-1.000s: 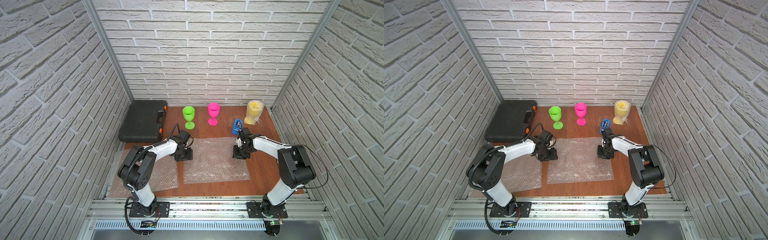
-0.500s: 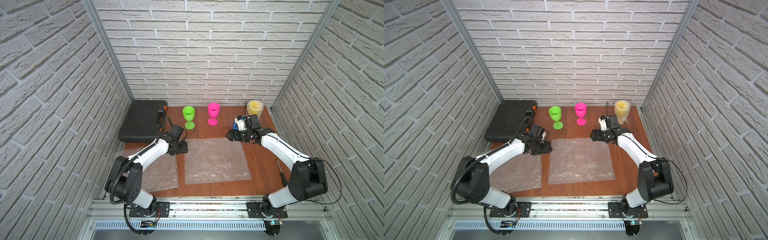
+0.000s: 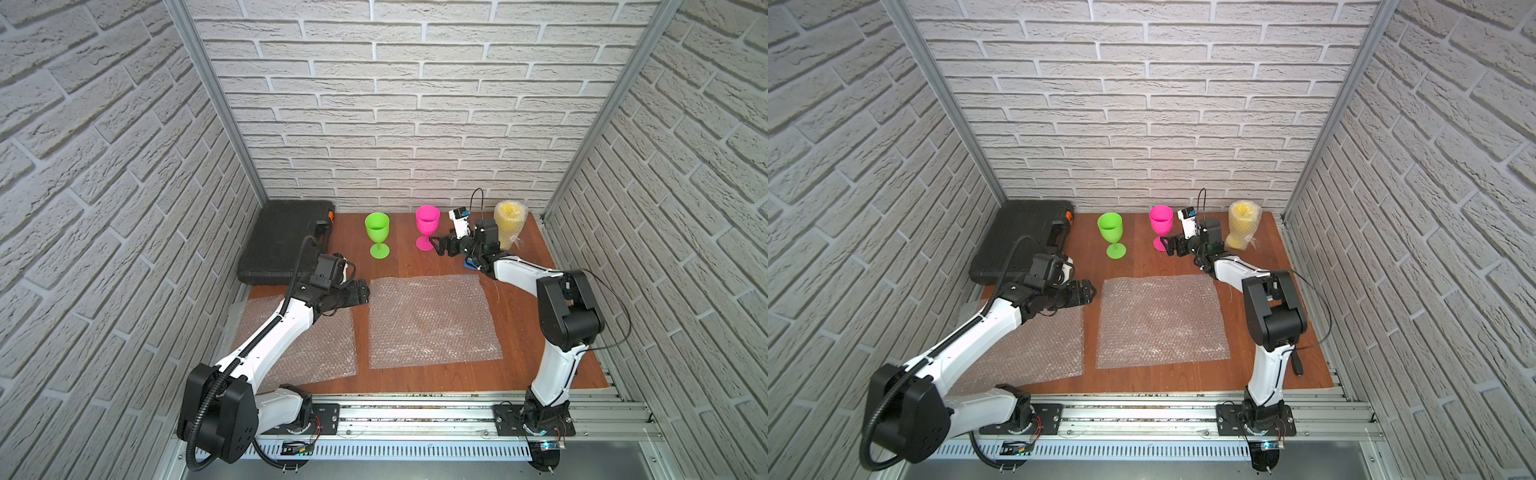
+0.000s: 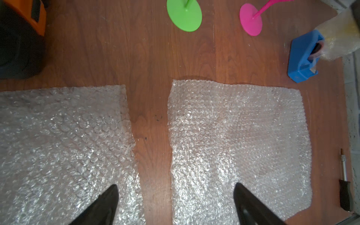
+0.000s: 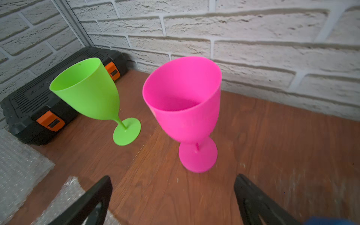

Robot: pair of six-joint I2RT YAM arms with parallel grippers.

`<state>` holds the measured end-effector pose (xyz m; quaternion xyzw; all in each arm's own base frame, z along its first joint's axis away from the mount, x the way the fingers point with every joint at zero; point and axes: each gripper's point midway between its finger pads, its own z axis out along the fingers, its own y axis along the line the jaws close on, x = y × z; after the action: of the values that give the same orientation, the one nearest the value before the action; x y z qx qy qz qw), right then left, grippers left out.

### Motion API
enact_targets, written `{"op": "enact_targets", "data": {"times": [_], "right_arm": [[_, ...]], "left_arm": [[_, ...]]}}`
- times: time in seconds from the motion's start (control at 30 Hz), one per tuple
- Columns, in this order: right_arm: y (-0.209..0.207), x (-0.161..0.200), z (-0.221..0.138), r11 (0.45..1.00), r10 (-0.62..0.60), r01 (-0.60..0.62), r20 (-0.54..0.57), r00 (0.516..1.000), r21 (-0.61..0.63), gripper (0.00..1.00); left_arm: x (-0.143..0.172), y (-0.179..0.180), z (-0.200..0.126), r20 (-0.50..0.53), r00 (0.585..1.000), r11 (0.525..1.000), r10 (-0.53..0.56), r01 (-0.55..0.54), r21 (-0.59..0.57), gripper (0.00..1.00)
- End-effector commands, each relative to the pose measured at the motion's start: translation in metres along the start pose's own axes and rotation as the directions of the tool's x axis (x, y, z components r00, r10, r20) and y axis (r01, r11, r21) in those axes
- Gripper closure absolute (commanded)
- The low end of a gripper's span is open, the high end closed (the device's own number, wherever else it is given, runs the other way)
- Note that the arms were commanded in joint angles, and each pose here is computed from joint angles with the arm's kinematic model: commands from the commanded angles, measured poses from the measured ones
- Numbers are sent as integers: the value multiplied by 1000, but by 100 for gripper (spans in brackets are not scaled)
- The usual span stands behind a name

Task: Wrap wine glasses in bubble wrap
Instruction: Pick up the wine glass at the center of the board.

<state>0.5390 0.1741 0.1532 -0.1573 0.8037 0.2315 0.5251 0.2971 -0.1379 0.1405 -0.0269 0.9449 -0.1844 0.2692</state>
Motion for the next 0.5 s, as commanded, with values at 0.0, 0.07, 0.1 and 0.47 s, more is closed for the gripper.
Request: {"op": "enact_targets", "data": {"times": [0.0, 0.07, 0.1, 0.47], "right_arm": [[6, -45, 16, 990, -128, 141, 267, 955, -31, 3], [0, -42, 26, 986, -153, 168, 342, 927, -14, 1], [-2, -41, 30, 985, -159, 174, 369, 916, -8, 0], [-20, -30, 83, 989, -125, 146, 381, 916, -26, 0]], "left_arm": [[-7, -1, -4, 45, 998, 999, 32, -32, 9, 8], [-7, 2, -4, 42, 999, 999, 31, -31, -5, 7], [-6, 3, -3, 40, 999, 1000, 31, -31, -7, 7], [-5, 3, 7, 9, 1000, 1000, 25, -25, -9, 7]]}}
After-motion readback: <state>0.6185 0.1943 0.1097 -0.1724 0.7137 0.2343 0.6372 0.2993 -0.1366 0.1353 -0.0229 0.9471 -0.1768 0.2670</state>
